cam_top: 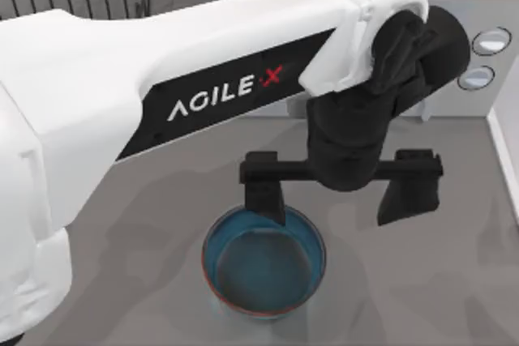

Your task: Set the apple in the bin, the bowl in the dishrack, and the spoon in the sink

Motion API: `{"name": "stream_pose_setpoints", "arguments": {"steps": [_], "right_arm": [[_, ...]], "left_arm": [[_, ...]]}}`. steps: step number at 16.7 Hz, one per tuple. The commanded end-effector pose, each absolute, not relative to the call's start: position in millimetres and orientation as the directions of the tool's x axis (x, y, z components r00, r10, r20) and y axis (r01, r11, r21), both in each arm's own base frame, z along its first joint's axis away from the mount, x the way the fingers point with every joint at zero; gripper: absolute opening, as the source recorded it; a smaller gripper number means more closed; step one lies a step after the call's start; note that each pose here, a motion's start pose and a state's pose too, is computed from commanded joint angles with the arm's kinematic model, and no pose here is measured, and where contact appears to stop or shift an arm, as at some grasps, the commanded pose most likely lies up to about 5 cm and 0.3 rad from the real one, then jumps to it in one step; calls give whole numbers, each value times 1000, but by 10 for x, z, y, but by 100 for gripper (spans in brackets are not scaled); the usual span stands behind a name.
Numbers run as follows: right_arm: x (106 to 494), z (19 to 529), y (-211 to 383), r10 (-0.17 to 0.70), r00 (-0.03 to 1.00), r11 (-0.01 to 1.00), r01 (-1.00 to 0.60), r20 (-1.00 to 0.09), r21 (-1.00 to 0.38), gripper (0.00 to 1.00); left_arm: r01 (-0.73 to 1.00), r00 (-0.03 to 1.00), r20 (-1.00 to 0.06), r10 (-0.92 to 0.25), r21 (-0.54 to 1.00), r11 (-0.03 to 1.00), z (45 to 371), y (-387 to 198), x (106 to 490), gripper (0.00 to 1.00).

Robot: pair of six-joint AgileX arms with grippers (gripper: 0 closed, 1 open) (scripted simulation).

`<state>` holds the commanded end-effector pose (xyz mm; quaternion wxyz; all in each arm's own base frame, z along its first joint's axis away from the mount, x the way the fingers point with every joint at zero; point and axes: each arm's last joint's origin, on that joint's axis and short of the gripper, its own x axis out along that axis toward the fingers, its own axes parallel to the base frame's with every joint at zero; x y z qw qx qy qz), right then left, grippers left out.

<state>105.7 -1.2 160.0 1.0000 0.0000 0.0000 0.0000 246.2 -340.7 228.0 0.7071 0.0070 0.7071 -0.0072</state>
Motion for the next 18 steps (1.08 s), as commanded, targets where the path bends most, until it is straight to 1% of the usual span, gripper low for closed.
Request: {"name": "stream_pose_setpoints", "arguments": {"steps": [2,4,10,12,16,18], "right_arm": [[1057,1600,-12,0,1000,1000,0,0,0,100],[1057,1600,-12,0,1000,1000,0,0,0,100],[1057,1600,-12,0,1000,1000,0,0,0,100],[1057,1600,-12,0,1000,1000,0,0,0,100],[1057,1600,-12,0,1000,1000,0,0,0,100],[1057,1600,-12,0,1000,1000,0,0,0,100]], "left_arm": [[17,2,-1000,-2,-2,1000,2278,-3395,2472,100],[20,-1,-1000,1,1,1000,2164,-3405,2476,100],[20,6,-1000,-8,-8,1000,1467,-3426,2484,100],[20,1,-1000,-2,-2,1000,1312,-3410,2466,100],[20,0,-1000,0,0,1000,1280,-3408,2462,100],[20,0,-1000,0,0,1000,1280,-3408,2462,85]]}}
